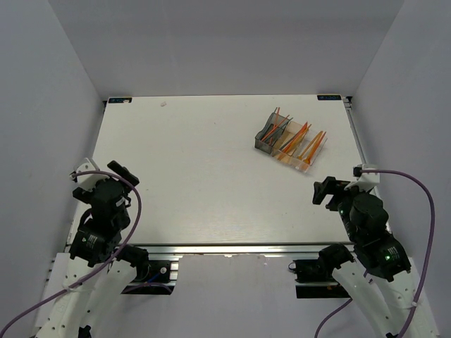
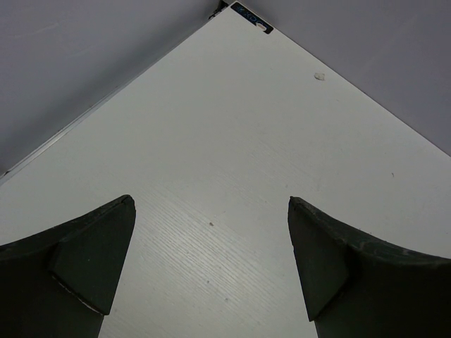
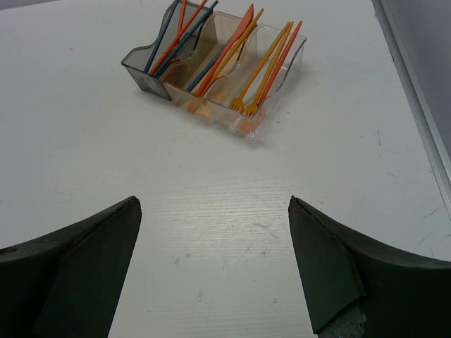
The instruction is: Sort the eating utensils into containers
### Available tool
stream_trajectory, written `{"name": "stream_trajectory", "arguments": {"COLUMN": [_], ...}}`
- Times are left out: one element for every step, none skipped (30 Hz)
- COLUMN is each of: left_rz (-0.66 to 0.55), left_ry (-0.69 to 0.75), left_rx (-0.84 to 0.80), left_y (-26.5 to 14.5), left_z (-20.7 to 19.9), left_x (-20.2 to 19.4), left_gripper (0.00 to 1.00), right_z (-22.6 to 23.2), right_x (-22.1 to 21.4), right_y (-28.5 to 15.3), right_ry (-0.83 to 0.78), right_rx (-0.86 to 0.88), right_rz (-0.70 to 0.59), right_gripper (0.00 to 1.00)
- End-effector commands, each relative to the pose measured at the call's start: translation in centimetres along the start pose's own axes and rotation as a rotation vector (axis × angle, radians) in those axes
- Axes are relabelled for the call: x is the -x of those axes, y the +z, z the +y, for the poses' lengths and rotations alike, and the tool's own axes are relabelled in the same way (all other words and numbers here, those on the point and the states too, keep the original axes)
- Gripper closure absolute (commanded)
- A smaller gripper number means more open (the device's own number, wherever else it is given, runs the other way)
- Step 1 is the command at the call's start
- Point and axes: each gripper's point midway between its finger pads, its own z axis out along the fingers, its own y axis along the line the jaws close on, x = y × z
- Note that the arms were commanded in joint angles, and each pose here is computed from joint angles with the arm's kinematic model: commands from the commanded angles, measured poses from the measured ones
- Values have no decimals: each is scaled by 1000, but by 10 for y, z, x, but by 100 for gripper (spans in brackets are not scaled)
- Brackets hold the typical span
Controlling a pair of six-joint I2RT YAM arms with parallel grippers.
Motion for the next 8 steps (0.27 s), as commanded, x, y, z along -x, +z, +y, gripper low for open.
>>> {"name": "stream_trajectory", "arguments": {"left_rz": [-7, -4, -2, 1, 4, 8, 12, 12], "left_ry": [-11, -9, -7, -5, -1, 2, 6, 5], "left_rx": [0, -2, -4, -8, -11, -14, -17, -19], "left_y": [-1, 0, 0, 0, 0, 0, 0, 1], "left_z": [2, 1, 0, -1, -2, -3, -4, -4], "left_x": [-1, -2, -3, -3, -4, -5, -6, -6], "left_gripper": [2, 2, 2, 2, 2, 2, 2, 2], "right_z": [1, 0, 0, -1, -3, -3, -3, -3], "right_x": [5, 3, 2, 1, 1, 1, 1, 1], "right_y": [5, 7, 7, 7, 7, 7, 7, 6], "right_ry": [9, 8, 8, 11, 14, 18, 18, 20], "right_rx": [0, -5, -7, -10, -21, -22, -23, -20], "right_rz": [-44, -42, -40, -39, -42, -44, -44, -49], "right_gripper": [11, 11, 11, 11, 11, 11, 11, 11]}}
